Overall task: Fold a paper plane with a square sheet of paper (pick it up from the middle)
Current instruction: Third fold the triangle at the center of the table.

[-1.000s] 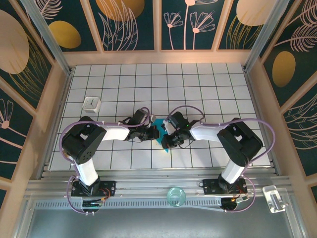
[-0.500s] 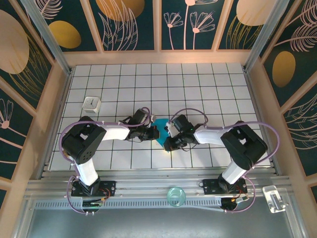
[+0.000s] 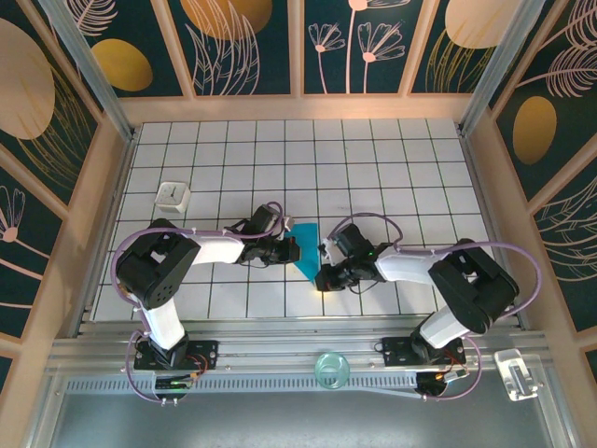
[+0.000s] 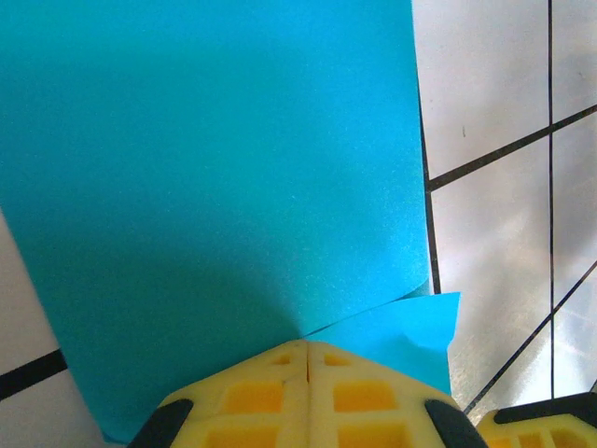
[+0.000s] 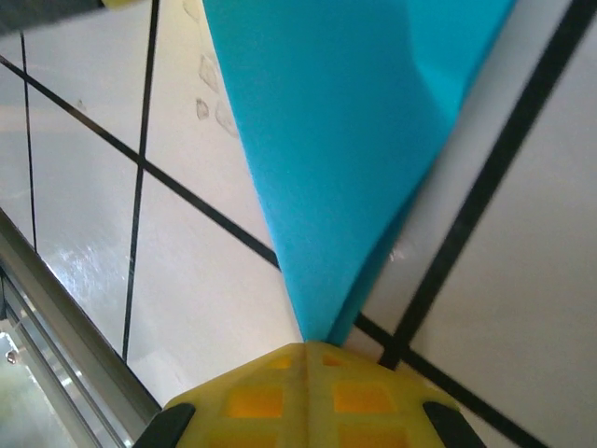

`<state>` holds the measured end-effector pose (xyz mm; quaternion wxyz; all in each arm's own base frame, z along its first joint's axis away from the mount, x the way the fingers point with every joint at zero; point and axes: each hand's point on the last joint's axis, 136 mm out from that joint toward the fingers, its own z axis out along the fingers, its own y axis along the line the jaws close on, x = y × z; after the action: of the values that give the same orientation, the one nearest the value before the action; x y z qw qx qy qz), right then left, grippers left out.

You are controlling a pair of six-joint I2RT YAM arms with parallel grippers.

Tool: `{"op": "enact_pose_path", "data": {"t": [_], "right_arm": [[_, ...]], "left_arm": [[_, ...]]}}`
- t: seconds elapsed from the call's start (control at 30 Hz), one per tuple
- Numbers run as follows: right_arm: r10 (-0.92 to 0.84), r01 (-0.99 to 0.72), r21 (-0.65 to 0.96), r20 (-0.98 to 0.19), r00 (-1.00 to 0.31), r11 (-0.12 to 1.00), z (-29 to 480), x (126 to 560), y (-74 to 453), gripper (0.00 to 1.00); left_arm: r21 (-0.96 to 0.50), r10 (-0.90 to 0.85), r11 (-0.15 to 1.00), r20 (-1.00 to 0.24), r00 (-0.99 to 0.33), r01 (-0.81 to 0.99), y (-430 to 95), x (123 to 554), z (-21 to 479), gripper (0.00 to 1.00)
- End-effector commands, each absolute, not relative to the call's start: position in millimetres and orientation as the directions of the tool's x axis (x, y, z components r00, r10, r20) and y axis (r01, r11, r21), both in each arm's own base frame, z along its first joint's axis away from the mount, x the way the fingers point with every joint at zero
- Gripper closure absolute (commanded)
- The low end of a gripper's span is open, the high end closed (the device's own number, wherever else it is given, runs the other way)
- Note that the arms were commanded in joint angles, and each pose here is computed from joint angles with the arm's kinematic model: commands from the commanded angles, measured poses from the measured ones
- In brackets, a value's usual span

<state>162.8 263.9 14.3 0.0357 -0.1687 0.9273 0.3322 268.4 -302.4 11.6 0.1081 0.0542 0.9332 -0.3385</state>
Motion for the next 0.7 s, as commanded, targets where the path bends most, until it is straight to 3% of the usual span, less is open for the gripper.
{"op": "enact_pose_path", "data": {"t": [0.0, 0.2, 0.67], "right_arm": [[-0.276, -0.225, 0.535, 0.017, -0.961, 0.814, -3, 125, 228, 1.00], [-0.267, -0.309, 0.678, -0.170, -0.949, 0.667, 54, 164, 279, 1.00], [-0.294, -0.309, 0.646, -0.134, -0.946, 0.698, 16, 183, 281, 1.00]], "left_arm": [[-0.463, 0.024, 0.882, -0.139, -0.990, 0.087, -262, 250, -33, 1.00], [-0.471, 0.016, 0.878, -0.138, -0.990, 0.079, -262, 250, -34, 1.00], [-0.479, 0.016, 0.874, -0.142, -0.990, 0.082, -266, 253, -30, 1.00]]}}
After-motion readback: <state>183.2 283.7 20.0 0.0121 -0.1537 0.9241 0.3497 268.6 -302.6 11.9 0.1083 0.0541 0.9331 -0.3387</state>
